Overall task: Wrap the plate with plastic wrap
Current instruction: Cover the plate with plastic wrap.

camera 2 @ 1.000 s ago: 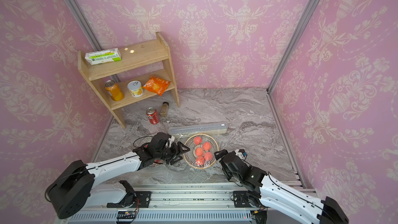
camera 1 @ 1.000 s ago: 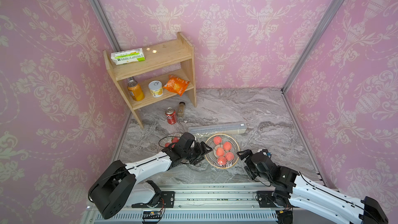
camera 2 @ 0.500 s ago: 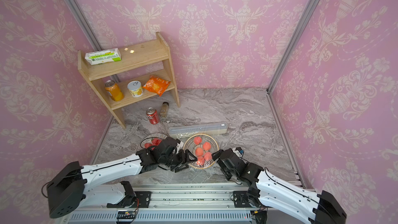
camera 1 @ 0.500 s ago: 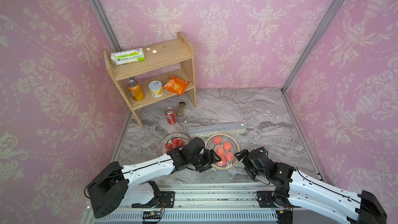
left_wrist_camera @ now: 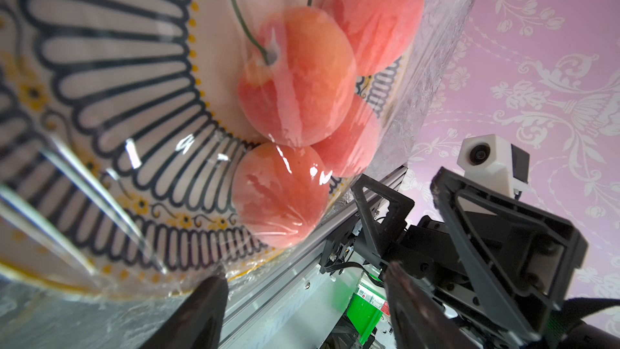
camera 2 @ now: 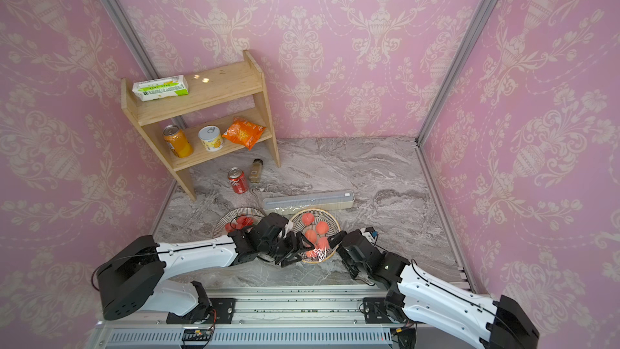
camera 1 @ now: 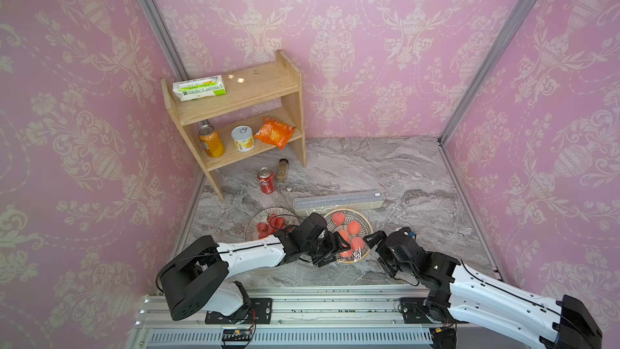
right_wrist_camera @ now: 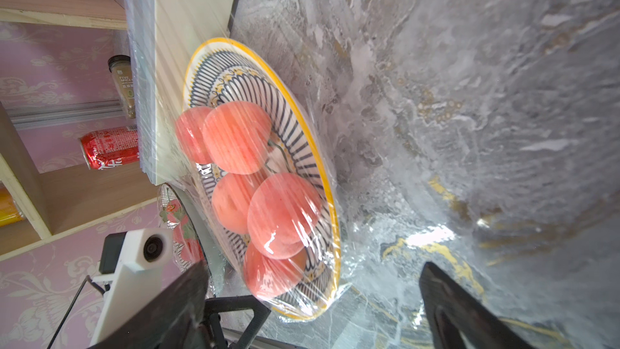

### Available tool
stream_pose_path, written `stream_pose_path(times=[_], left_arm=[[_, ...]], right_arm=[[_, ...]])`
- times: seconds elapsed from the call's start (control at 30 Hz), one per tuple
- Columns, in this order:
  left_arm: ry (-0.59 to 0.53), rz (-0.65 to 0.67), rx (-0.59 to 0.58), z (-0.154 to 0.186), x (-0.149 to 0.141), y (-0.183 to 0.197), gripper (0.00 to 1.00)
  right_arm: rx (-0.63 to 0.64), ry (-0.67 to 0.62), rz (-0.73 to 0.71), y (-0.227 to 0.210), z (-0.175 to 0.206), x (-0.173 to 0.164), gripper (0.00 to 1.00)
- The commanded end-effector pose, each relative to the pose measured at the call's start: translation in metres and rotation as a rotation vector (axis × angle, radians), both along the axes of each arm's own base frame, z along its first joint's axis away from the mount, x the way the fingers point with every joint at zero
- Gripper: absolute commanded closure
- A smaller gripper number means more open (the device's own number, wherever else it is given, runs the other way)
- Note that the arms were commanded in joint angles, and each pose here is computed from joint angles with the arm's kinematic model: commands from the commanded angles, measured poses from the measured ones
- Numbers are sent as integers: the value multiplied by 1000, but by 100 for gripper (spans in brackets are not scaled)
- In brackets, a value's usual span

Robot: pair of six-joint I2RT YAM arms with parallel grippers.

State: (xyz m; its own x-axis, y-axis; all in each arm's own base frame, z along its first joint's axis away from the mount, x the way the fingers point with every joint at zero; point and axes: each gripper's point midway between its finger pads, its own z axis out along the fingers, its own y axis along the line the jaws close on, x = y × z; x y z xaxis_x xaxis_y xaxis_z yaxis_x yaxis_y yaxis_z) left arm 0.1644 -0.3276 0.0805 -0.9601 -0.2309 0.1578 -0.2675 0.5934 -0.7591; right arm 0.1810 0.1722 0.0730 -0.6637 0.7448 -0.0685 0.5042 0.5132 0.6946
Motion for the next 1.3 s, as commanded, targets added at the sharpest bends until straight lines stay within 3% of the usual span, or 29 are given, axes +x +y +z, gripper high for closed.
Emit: stream_pose_path(times=[0.0,0.2,0.47,1.27], left_arm=[[21,-14,2,4,-7,1,25],[20,-9,38,5,-15,16,24],[43,-7,13,-6,-14,10,24],[72,47,-43,-21,13,1,24]], right_arm=[[-17,-13,-6,-4,5,2,0],[-30,-10,-7,-7,4,2,0],[-11,-2,14,1,5,3,0],[18,6,23,16,0,11,0]])
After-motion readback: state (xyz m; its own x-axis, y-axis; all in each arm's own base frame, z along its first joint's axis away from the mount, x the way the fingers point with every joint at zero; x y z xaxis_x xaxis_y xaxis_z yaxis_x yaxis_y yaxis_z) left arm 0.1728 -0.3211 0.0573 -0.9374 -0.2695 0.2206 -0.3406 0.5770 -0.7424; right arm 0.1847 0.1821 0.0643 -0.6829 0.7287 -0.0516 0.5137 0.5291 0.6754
